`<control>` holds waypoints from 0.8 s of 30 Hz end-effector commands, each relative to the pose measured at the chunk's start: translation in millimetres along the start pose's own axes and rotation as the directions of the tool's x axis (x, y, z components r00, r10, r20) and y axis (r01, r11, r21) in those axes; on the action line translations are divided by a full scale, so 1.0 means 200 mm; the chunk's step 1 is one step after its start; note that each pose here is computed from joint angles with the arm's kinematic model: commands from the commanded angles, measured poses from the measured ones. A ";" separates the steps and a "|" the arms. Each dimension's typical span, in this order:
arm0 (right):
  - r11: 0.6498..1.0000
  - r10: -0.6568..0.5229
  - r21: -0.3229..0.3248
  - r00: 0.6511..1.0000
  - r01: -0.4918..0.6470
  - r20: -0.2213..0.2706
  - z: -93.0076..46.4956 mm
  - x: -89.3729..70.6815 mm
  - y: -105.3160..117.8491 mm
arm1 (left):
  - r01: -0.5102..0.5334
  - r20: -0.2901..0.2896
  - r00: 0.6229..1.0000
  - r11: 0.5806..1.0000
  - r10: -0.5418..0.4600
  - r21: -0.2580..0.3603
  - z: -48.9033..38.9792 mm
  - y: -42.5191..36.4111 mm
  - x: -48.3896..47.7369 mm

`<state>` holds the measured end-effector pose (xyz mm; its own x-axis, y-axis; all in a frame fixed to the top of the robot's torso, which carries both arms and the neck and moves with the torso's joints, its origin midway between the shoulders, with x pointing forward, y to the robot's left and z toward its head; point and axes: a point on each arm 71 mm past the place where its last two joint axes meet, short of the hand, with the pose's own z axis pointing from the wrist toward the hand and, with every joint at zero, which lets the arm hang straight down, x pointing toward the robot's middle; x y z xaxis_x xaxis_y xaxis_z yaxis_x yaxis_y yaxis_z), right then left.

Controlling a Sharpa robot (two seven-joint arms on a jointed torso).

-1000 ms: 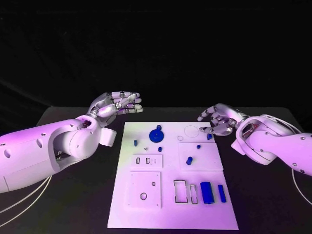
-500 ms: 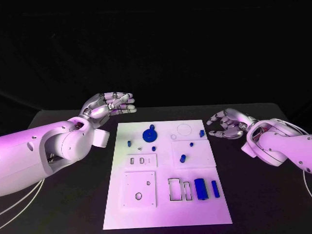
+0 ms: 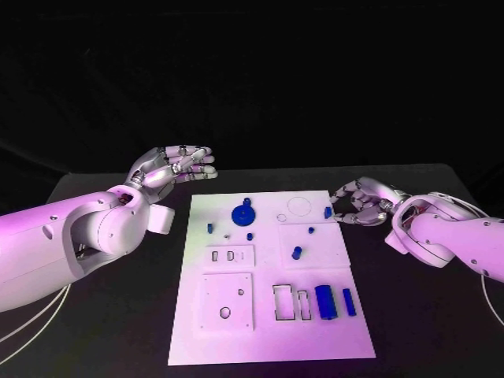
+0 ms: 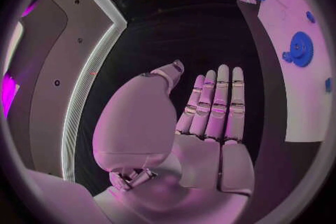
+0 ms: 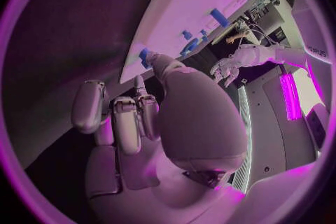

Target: Assemble the parts on the task board

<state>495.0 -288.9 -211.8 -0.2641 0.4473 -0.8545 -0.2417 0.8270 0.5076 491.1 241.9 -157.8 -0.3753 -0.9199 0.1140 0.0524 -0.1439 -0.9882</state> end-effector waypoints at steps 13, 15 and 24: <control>0.999 -0.026 -0.019 0.999 0.026 -0.025 0.02 0.03 0.03 | 0.006 -0.020 1.000 1.000 -0.005 0.014 -0.001 -0.008 0.009; 0.999 -0.026 -0.020 0.999 0.026 -0.025 0.02 0.03 0.03 | 0.005 -0.019 1.000 1.000 -0.005 0.014 0.000 -0.008 0.009; 0.999 -0.027 -0.020 0.999 0.026 -0.024 0.03 0.04 0.04 | 0.005 -0.019 1.000 1.000 -0.005 0.011 0.000 -0.007 0.008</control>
<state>496.8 -277.2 -214.4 -0.2721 0.4308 -0.8605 -0.2633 0.8267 0.4972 491.0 242.8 -157.7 -0.3745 -0.9203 0.1134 0.0527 -0.1432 -0.9883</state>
